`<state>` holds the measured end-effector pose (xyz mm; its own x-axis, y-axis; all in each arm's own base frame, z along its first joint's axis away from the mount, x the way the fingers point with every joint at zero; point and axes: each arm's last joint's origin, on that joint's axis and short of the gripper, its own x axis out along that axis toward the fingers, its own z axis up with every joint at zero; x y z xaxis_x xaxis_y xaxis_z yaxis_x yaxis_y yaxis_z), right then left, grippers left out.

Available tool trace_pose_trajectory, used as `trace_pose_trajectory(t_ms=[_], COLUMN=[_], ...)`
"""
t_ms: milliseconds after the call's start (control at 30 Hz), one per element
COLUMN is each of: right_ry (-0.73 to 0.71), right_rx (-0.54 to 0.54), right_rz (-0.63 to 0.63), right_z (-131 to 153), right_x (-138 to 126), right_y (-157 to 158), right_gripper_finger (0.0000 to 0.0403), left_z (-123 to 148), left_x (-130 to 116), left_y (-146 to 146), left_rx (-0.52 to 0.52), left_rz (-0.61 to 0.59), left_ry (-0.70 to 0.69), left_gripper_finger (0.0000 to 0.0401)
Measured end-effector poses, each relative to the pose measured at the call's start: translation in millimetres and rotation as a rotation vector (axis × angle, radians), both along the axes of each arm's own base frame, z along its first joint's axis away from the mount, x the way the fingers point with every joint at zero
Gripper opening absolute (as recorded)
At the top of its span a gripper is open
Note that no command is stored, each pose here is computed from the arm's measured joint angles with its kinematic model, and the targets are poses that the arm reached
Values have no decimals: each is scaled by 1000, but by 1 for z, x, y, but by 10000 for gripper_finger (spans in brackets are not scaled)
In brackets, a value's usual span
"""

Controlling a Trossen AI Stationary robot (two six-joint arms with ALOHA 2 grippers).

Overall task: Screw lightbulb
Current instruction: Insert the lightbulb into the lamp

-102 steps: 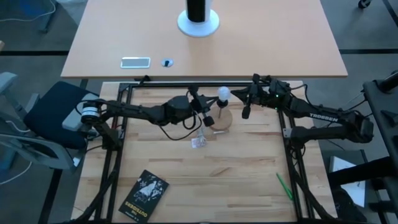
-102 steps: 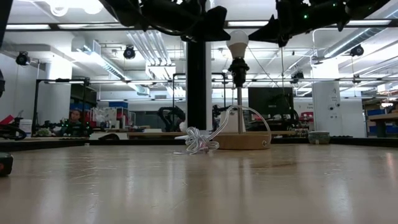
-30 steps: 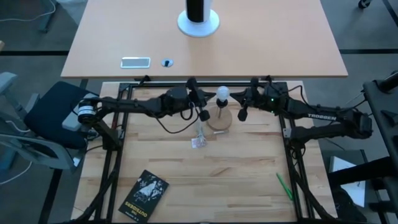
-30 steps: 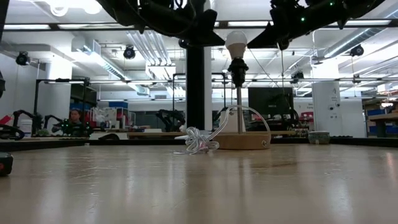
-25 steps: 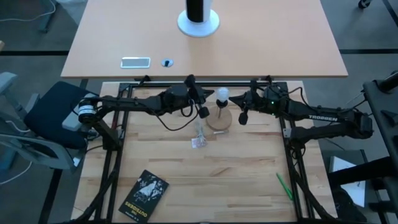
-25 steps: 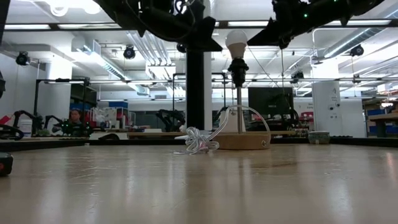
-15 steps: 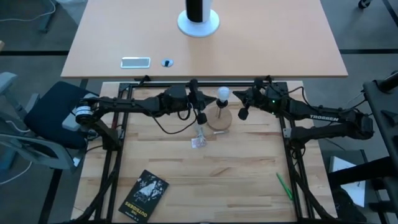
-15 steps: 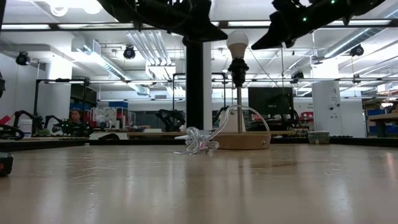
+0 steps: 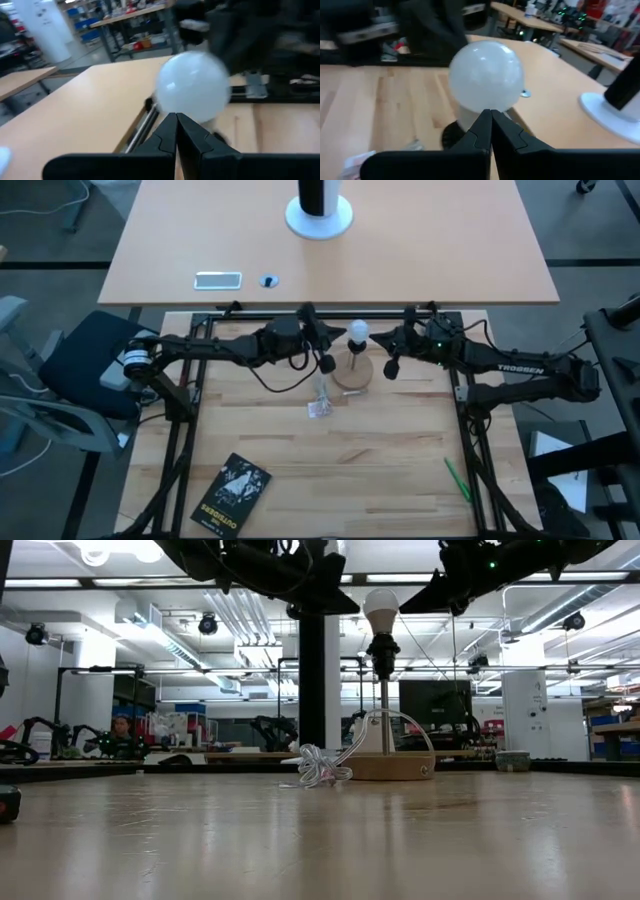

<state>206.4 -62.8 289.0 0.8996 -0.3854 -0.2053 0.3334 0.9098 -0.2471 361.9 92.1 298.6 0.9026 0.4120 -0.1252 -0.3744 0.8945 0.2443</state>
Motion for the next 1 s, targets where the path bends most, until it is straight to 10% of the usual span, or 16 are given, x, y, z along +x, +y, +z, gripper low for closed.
trace_pose_trajectory(t_ms=[167,400,1000], right_ry=[34,36,35], right_rx=[8,-76,5], right_rz=[-61,-151,30], right_z=[-3,0,-3], right_x=[-3,-3,0], right_y=[-1,-9,4], right_gripper_finger=[0,0,0], left_z=[1,2,-10], left_x=[-4,1,2], left_y=[1,-12,4], left_rx=[-3,-44,-34], left_rz=[68,-173,62], left_ry=[26,-14,45], left_gripper_finger=[0,0,0])
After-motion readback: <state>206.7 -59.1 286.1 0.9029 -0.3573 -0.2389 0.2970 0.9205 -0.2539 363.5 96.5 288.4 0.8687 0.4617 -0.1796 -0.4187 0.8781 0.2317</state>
